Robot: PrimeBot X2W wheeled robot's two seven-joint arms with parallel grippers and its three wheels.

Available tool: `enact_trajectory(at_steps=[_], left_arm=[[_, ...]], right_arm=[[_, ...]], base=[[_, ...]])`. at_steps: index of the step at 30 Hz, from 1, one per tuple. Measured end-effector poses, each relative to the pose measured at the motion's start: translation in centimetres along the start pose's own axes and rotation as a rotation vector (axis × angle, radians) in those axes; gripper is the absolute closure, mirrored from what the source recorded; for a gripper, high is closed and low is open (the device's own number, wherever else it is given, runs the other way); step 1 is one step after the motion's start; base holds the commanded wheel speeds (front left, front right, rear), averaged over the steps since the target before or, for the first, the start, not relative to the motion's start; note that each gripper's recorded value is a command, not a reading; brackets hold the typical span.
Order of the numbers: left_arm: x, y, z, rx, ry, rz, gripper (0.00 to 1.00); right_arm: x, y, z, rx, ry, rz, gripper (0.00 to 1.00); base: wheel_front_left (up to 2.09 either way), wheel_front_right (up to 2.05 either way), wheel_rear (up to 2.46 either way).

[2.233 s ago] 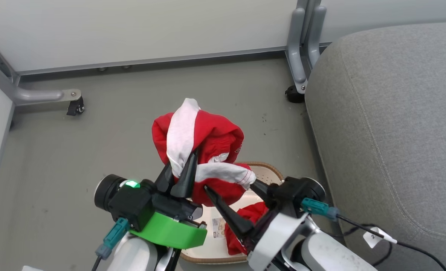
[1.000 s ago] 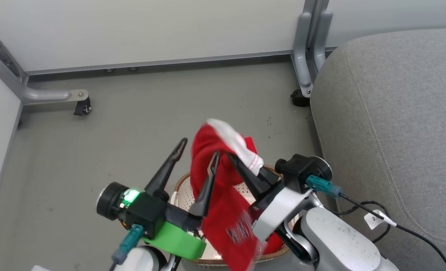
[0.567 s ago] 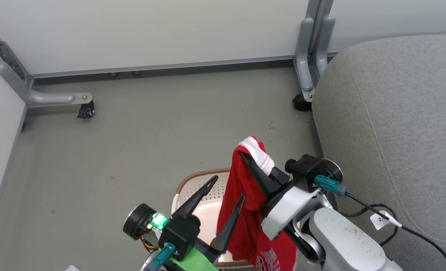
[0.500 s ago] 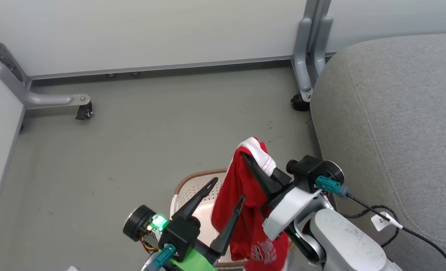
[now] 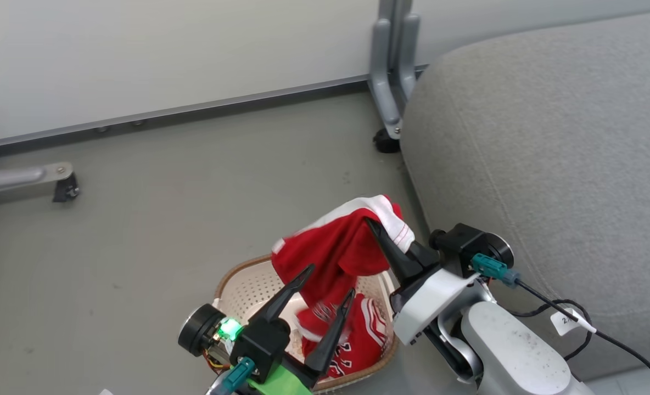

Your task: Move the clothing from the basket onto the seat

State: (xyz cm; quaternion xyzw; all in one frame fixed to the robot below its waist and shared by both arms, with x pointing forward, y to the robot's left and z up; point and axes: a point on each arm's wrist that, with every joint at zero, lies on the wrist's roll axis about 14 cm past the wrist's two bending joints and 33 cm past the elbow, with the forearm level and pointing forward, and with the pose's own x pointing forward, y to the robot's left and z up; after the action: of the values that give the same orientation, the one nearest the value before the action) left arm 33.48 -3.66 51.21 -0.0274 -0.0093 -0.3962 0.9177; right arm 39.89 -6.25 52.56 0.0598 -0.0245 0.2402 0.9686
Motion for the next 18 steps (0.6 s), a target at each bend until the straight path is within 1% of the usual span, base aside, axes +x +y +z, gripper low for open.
enact_trajectory(at_steps=[6,12,16,18], left_arm=[[1.7,-1.9,-0.2,-0.012,0.001,-0.093,0.00],[3.7,-3.8,-0.3,-0.015,-0.002,-0.199,0.00],[5.0,-4.7,-0.5,-0.026,-0.004,-0.256,0.00],[5.7,-5.1,-0.7,-0.037,-0.009,-0.284,0.00]], right_arm=[[-1.7,-2.9,0.7,-0.010,-0.018,-0.098,1.00],[-3.5,-6.9,2.1,-0.042,-0.050,-0.218,1.00],[-4.6,-10.9,4.1,-0.094,-0.084,-0.318,1.00],[-5.3,-13.8,5.9,-0.145,-0.113,-0.385,1.00]], base=[[0.00,0.00,0.00],[0.00,0.00,0.00],[0.00,0.00,0.00],[0.00,0.00,0.00]])
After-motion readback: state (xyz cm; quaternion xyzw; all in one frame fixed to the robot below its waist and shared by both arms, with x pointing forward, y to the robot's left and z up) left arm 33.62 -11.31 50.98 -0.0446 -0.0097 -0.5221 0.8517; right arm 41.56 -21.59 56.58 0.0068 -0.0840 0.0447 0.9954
